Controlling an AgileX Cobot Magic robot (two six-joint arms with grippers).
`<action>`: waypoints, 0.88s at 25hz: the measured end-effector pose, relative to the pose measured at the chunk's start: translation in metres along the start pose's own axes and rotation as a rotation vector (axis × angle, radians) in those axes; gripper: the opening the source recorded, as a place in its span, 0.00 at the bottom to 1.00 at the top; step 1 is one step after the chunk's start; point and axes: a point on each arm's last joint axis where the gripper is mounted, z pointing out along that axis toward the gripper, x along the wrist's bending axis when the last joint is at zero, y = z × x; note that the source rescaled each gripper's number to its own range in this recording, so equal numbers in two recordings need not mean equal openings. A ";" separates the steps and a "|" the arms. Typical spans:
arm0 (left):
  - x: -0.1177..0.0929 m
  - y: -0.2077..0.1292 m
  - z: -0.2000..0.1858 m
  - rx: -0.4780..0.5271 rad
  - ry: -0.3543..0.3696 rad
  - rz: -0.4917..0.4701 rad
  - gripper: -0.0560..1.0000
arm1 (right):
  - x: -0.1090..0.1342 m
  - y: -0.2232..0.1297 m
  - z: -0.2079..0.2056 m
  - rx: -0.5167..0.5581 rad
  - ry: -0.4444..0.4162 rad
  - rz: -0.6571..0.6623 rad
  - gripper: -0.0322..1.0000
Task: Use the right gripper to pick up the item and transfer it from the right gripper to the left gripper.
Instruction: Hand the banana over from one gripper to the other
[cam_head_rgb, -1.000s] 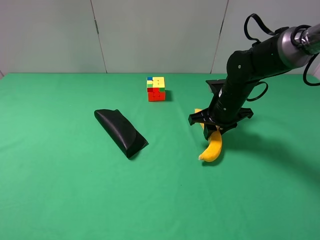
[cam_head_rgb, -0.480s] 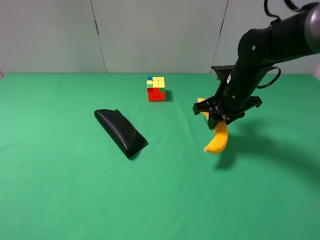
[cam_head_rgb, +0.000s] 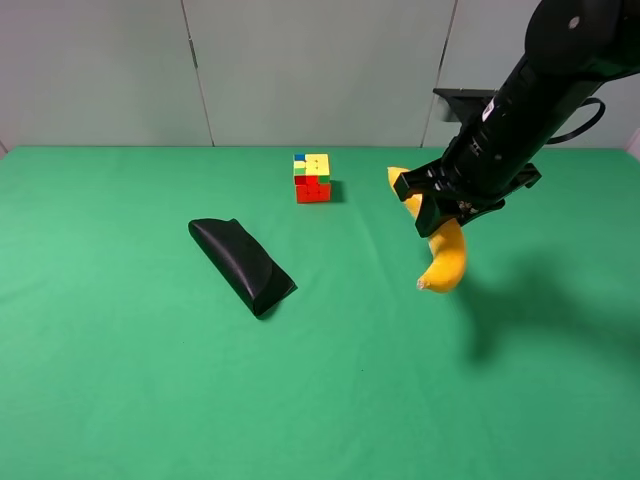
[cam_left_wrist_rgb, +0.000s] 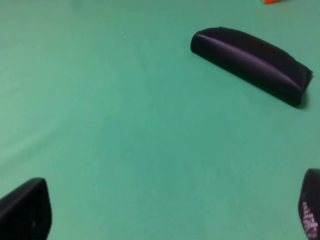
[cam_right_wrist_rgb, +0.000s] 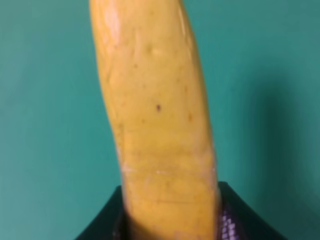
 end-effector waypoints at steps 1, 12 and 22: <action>0.000 0.000 0.000 0.000 0.000 0.000 0.98 | 0.002 -0.001 -0.003 0.001 0.013 -0.004 0.03; 0.000 0.000 0.000 0.000 0.000 0.000 0.98 | 0.013 0.015 -0.032 0.014 0.074 -0.053 0.03; 0.000 0.000 0.000 0.002 0.000 -0.011 0.98 | 0.072 0.012 -0.040 0.017 0.074 -0.300 0.03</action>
